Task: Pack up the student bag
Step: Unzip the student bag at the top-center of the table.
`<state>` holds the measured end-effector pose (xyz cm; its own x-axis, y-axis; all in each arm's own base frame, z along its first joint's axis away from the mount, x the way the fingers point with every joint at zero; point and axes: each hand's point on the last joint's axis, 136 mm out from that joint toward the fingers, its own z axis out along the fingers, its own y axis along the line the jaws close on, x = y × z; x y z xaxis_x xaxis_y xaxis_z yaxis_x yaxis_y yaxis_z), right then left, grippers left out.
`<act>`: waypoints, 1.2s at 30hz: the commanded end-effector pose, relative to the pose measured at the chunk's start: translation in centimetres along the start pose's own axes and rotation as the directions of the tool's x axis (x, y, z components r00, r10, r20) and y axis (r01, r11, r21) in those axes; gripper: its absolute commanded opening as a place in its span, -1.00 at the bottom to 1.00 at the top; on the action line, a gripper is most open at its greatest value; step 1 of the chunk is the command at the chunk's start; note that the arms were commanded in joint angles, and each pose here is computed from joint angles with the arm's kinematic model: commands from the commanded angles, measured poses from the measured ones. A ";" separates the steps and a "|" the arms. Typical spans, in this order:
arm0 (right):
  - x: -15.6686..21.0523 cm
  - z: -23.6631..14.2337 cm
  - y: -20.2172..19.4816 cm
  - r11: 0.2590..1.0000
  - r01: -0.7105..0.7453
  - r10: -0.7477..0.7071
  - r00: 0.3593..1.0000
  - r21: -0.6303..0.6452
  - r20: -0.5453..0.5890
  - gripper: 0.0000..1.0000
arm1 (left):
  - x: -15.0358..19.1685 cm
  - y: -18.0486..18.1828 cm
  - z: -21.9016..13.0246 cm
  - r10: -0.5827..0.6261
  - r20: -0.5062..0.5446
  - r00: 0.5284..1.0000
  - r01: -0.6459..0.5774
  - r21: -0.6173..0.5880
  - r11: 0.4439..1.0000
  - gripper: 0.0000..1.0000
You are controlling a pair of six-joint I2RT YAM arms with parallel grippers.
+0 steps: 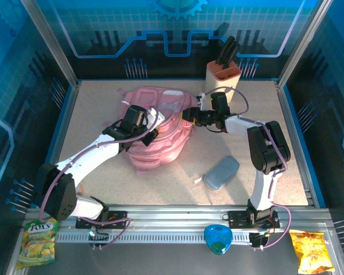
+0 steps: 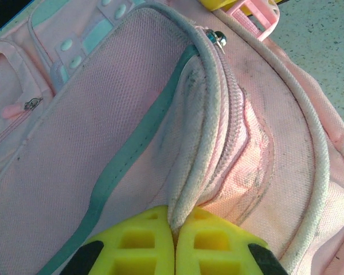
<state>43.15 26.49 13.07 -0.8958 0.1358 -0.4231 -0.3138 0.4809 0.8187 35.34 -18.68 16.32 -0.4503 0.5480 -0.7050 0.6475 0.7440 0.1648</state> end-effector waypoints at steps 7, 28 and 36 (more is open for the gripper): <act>-0.5 -0.9 -0.8 0.997 0.040 -0.040 0.999 0.064 0.009 -0.03 | -3.7 -0.4 -2.0 -0.016 0.179 0.984 0.008 0.046 0.999 -0.93; -2.4 0.4 -3.6 0.991 0.096 -0.098 0.995 0.097 0.013 -0.35 | -4.0 -1.0 -2.4 -0.025 0.200 0.980 0.007 0.088 0.996 -0.95; -2.9 -0.1 -3.7 0.985 0.138 -0.142 0.990 0.104 0.024 -0.52 | -4.0 -0.9 -2.6 -0.022 0.203 0.979 0.005 0.085 0.996 -0.95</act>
<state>45.36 25.74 11.80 -0.8561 0.0756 -0.5113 -0.3976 0.5357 0.7449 34.92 -19.25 16.37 -0.4273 0.5235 -0.7372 0.6781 0.7248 0.1216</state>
